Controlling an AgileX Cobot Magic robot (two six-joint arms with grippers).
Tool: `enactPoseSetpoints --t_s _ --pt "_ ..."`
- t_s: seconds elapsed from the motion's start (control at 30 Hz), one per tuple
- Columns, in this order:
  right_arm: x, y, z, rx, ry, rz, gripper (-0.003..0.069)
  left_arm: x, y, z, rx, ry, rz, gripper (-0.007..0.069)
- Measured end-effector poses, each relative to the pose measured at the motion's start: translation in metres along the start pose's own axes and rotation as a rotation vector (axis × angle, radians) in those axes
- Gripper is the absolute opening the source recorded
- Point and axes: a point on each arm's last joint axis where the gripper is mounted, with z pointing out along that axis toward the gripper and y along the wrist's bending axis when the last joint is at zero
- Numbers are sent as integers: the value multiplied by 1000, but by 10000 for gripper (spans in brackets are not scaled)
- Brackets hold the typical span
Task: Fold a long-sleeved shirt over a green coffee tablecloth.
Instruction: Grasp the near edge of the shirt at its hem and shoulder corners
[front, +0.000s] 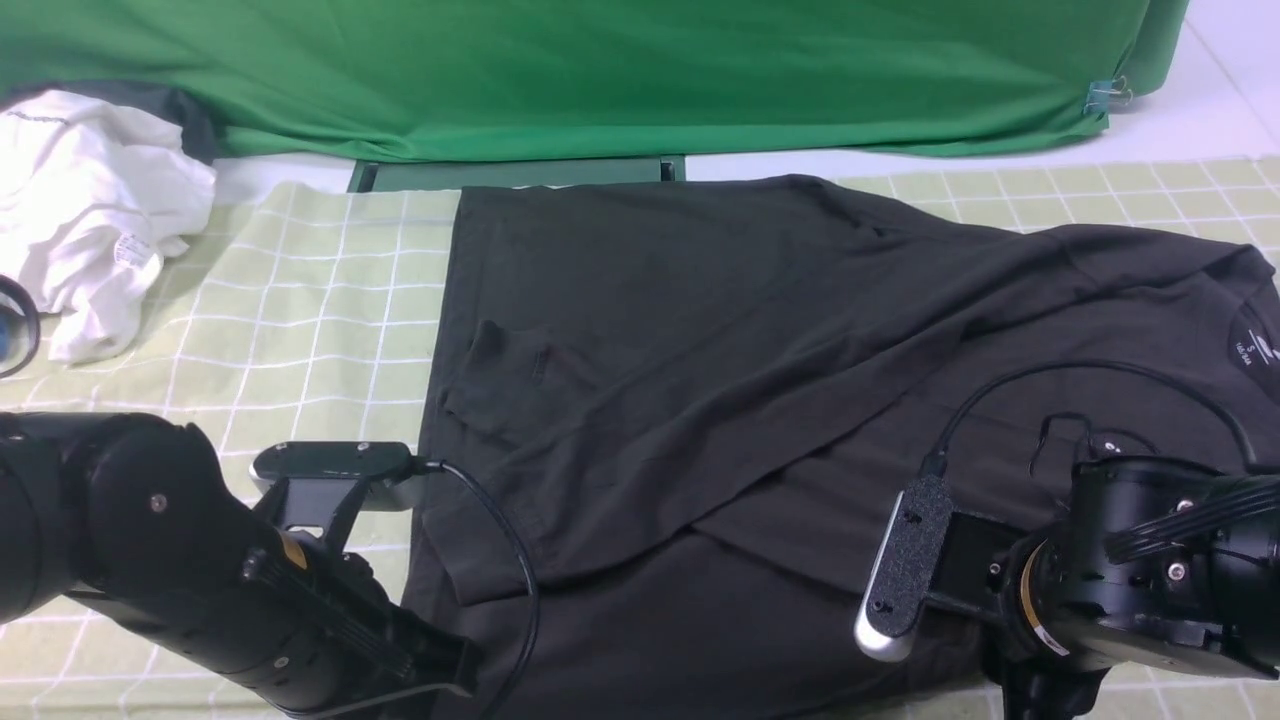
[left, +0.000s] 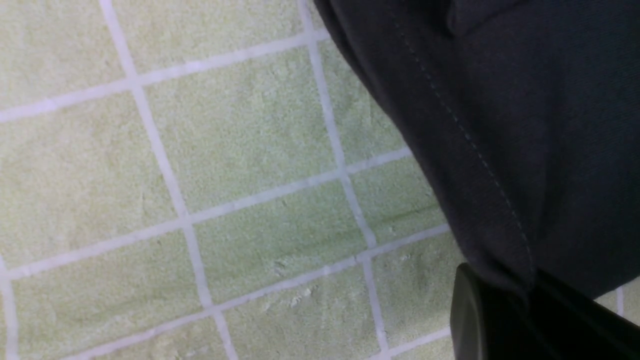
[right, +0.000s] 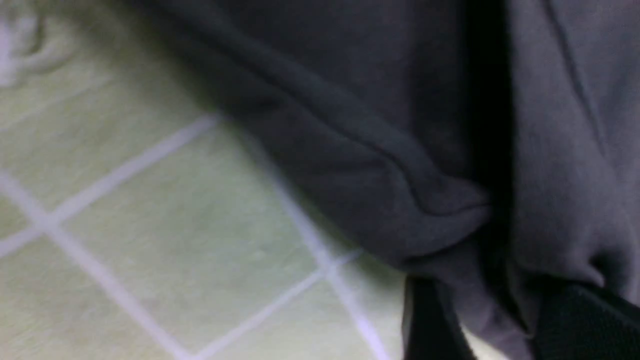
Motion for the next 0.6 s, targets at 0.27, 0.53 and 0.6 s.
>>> enactPoseSetpoints --t_s 0.27,0.53,0.6 --pt "-3 -2 0 22 -31 30 377 0 0 0 0 0 0 24" --pt "-5 0 4 11 -42 52 36 2 -1 0 10 29 -13 24" --pt "-5 0 3 3 -34 72 19 3 -2 -2 7 53 -4 24"
